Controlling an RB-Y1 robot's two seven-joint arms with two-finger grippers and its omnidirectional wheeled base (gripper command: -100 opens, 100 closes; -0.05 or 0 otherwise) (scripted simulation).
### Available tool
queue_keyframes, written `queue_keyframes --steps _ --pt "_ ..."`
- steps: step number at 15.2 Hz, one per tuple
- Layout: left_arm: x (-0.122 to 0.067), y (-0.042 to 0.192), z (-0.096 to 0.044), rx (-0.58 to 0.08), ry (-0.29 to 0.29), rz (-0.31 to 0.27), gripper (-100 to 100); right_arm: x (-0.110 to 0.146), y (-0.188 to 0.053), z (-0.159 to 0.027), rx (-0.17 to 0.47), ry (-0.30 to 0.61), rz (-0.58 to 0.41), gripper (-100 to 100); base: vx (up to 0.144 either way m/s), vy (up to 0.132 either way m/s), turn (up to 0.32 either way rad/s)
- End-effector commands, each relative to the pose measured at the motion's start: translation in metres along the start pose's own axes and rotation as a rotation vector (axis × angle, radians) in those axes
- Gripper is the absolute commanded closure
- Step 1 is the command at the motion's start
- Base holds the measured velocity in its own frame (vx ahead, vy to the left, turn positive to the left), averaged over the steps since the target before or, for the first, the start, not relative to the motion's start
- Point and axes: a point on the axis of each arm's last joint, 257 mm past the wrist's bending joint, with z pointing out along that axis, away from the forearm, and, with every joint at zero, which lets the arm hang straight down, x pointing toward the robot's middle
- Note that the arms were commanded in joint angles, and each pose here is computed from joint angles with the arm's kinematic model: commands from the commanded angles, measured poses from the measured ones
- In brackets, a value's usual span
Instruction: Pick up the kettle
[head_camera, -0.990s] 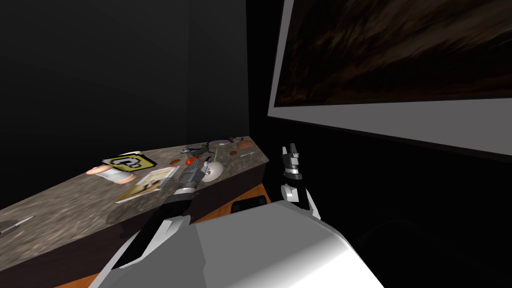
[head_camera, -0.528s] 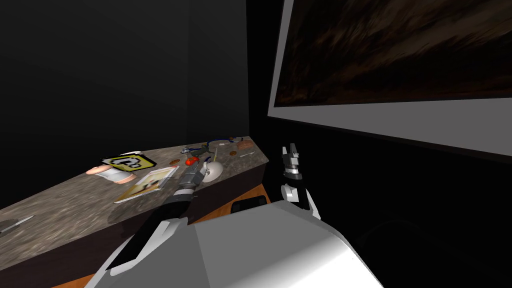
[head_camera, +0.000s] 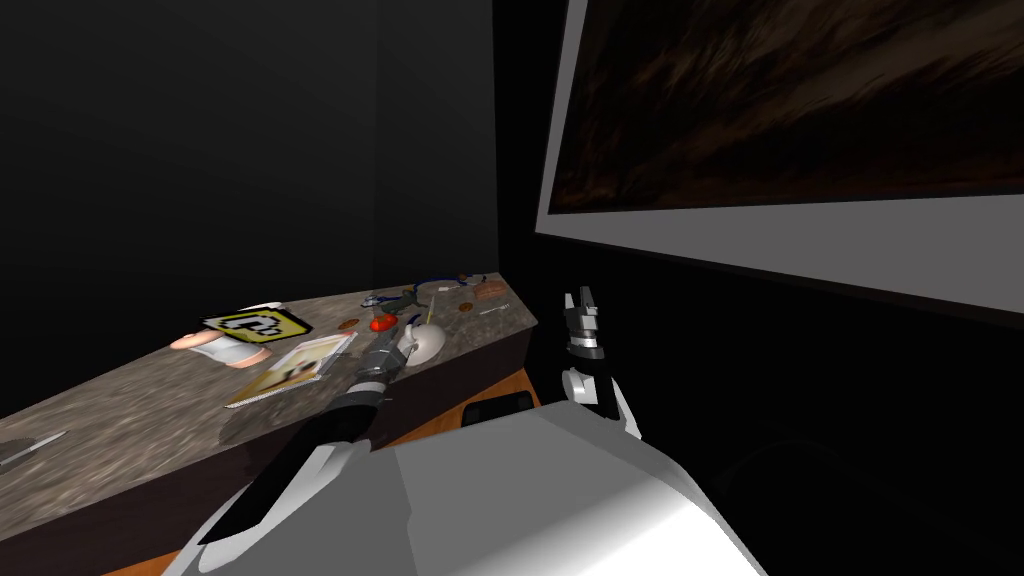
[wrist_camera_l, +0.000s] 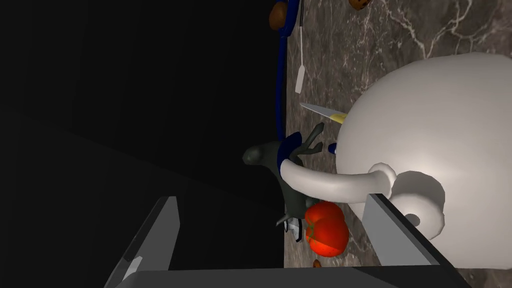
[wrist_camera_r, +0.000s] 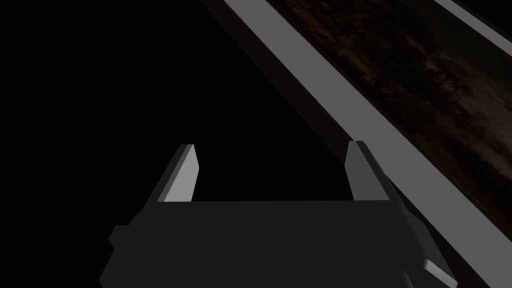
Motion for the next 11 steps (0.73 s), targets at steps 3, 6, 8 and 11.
queue_keyframes --steps 3,6,8,11 --pt "-0.006 0.015 -0.004 -0.064 -0.019 -0.021 -100 0.000 0.000 0.000 0.000 0.000 0.000 0 0.017 -0.008 0.010" --pt "-0.011 0.028 -0.009 -0.123 -0.040 -0.046 -100 0.000 0.000 0.000 0.000 0.000 0.000 0 0.020 -0.007 0.008" --pt "-0.013 0.035 -0.012 -0.152 -0.050 -0.058 -100 0.000 0.000 0.000 0.000 0.000 0.000 0 0.020 -0.008 0.008" --pt "-0.015 0.041 -0.015 -0.179 -0.060 -0.071 -100 0.000 0.000 0.000 0.000 0.000 0.000 0 0.023 -0.006 0.006"
